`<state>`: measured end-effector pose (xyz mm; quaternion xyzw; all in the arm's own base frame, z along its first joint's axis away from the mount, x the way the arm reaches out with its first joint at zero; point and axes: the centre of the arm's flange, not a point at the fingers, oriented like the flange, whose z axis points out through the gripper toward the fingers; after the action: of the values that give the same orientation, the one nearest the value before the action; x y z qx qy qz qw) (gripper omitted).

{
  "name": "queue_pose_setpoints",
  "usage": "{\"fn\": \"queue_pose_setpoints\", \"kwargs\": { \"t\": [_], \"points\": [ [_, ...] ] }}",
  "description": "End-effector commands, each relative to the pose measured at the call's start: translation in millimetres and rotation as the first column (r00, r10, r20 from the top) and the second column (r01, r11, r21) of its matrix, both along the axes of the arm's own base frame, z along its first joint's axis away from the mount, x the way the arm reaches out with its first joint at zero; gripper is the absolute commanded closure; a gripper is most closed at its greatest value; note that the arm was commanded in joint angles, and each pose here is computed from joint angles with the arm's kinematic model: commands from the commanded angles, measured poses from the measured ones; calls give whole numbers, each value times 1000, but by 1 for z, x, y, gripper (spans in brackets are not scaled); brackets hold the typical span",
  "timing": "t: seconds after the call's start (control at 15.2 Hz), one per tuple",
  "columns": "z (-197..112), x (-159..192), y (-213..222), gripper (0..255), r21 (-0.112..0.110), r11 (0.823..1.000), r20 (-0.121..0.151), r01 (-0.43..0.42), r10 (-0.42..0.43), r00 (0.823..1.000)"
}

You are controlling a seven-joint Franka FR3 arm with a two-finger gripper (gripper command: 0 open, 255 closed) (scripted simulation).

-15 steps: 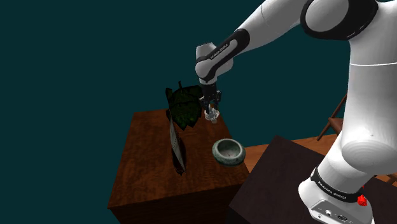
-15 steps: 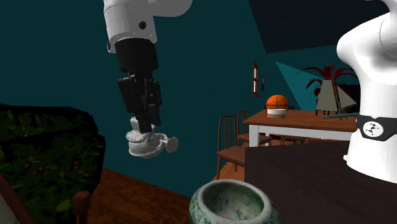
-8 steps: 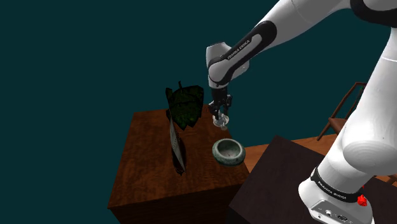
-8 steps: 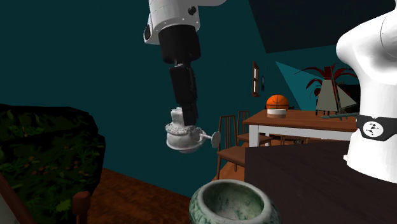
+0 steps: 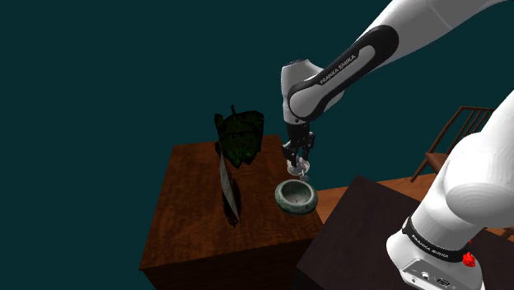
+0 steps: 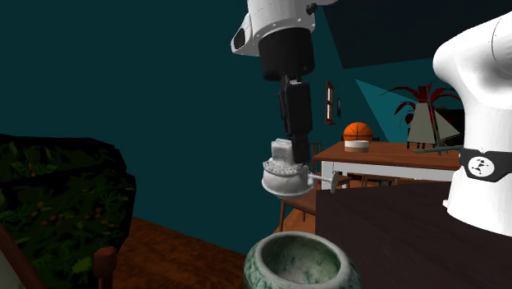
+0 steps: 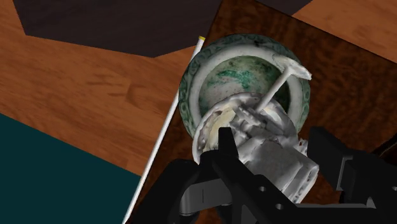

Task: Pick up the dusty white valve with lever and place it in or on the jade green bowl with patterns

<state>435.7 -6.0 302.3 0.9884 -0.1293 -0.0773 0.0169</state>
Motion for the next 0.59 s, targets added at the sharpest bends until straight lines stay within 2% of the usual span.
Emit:
{"fn": "queue_pose_setpoints", "kwargs": {
  "t": [0.0,0.53],
  "points": [
    [-9,-1,1,255,0,1000,1,0,0,1000],
    [-51,-1,1,255,0,1000,1,0,0,1000]
  ]
}}
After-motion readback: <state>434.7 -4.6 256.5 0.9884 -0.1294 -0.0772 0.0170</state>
